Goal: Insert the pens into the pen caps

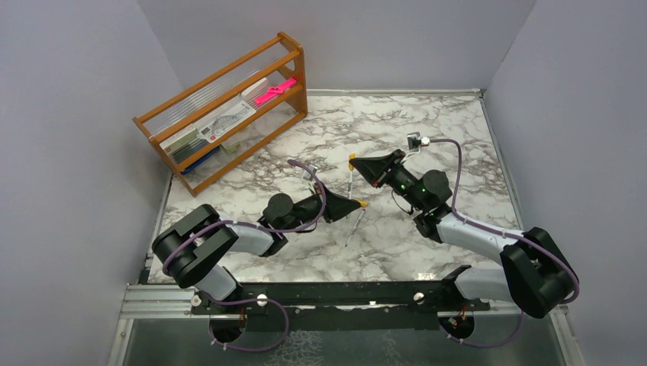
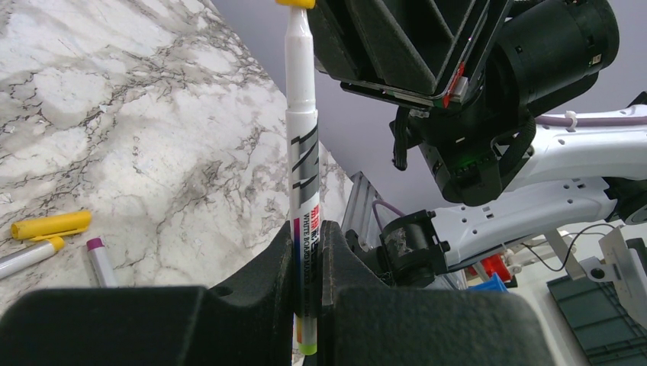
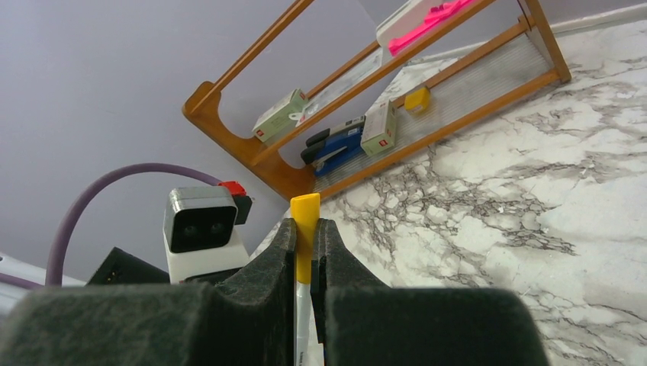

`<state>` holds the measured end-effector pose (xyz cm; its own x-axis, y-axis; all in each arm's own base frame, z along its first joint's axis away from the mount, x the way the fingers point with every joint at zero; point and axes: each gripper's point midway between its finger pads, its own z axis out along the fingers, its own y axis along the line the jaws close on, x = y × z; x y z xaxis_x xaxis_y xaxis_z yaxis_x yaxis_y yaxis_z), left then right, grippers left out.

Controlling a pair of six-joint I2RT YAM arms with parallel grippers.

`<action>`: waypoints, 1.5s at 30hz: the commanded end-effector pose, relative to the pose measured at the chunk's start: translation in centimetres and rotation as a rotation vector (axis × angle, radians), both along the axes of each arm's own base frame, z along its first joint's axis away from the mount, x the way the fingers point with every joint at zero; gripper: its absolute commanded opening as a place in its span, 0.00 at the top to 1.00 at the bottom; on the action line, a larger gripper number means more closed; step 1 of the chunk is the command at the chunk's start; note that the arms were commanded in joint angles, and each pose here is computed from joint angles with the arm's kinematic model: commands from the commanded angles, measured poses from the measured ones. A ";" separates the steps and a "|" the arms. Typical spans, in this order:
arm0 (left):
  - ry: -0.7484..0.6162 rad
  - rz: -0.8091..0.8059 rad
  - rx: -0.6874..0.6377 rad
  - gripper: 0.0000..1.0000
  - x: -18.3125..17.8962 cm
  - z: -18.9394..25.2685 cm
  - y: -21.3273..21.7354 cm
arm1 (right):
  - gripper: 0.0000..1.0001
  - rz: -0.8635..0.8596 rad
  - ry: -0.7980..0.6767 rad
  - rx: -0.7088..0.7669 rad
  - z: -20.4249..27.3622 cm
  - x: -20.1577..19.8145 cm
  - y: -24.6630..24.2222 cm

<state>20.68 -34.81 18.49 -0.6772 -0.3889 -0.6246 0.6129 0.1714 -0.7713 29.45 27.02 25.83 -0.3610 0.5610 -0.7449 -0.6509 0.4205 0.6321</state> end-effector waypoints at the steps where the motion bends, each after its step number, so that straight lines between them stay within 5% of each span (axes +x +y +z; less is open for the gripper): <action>1: -0.055 -0.007 -0.038 1.00 0.1 1.8 -0.2 | 0.99 0.003 -0.022 0.003 0.0 -0.6 -0.1; 19: -0.197 0.058 -0.029 1.00 2.2 4.4 -0.8 | 0.98 0.043 0.033 -0.023 -1.9 -2.1 -0.3; 32: -0.640 -0.024 0.022 1.00 0.3 4.7 -1.0 | 0.98 0.079 -0.055 -0.120 -0.7 -3.9 -0.7; 40: -0.706 -0.064 -0.023 1.00 -0.5 4.9 -1.3 | 0.58 0.062 -0.112 -0.152 0.9 -4.3 -1.3; 45: -0.715 -0.123 -0.014 1.00 -1.0 4.5 -1.9 | 0.49 0.038 -0.146 -0.177 1.9 -4.4 -1.9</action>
<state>21.05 -36.28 20.84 -0.2325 -0.3171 -0.9195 0.9452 0.1490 -0.2904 25.16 25.34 26.52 -0.2982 0.4353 -0.8495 -0.7322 0.4666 0.4961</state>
